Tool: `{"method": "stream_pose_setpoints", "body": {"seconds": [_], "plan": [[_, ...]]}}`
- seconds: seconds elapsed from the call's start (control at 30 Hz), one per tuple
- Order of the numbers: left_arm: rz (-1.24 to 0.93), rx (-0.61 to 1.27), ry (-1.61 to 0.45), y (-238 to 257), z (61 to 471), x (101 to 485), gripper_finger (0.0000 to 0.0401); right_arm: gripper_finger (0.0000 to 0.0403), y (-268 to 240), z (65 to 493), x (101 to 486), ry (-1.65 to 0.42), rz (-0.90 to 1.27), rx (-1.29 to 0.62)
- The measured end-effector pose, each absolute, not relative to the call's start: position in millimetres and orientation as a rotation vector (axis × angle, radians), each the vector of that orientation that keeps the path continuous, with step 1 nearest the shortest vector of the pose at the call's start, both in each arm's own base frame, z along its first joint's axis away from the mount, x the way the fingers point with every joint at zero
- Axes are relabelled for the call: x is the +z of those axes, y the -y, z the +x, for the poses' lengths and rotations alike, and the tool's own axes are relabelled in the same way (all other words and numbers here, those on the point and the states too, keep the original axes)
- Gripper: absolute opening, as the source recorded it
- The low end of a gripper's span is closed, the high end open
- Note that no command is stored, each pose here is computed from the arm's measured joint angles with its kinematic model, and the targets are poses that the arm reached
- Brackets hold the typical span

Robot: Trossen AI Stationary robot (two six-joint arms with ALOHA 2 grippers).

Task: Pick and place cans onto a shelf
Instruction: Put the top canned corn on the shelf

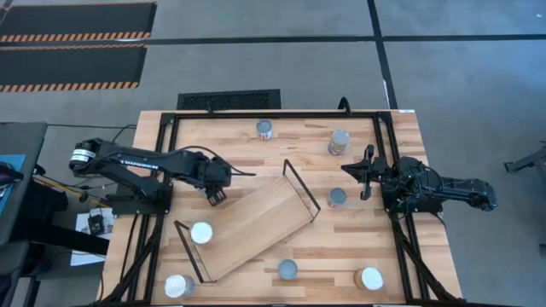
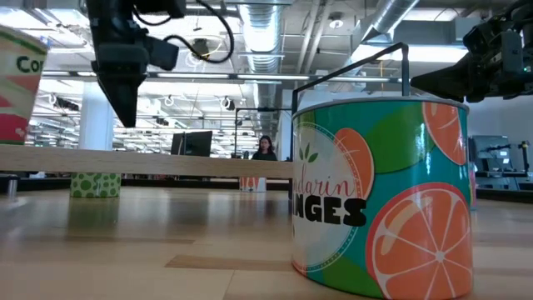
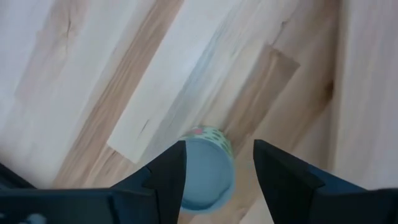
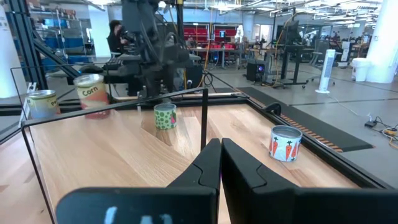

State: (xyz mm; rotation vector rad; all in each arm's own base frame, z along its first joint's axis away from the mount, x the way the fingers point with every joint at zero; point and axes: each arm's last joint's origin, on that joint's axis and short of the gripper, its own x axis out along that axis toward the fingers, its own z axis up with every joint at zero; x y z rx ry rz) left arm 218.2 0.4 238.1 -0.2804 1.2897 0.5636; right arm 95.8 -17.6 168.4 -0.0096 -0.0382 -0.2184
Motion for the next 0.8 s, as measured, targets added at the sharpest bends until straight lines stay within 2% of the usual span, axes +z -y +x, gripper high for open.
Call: {"method": "stream_pose_setpoints", "body": {"seconds": [0.13,0.4,0.53,0.7,0.8], "plan": [[-0.275,0.514,-1.264,4.5,213.0,245.4,0.0174,0.0037,17.6,95.8,168.5,0.038,-0.010,-0.218],[-0.243,0.271,-1.235,22.1,198.9,272.1,0.0164,0.0037,17.6,95.9,168.4,0.038,-0.010,-0.218],[-0.169,0.137,-1.238,35.8,194.6,294.9,0.0117,0.0037,17.6,95.8,168.4,0.038,-0.010,-0.219],[-0.187,-0.052,-1.267,51.7,191.8,311.8,0.0023,0.0037,17.6,95.8,168.4,0.038,-0.010,-0.219],[-0.230,-0.144,-1.316,62.4,195.0,308.4,0.0007,0.0037,17.6,95.8,168.4,0.038,-0.010,-0.218]]}}
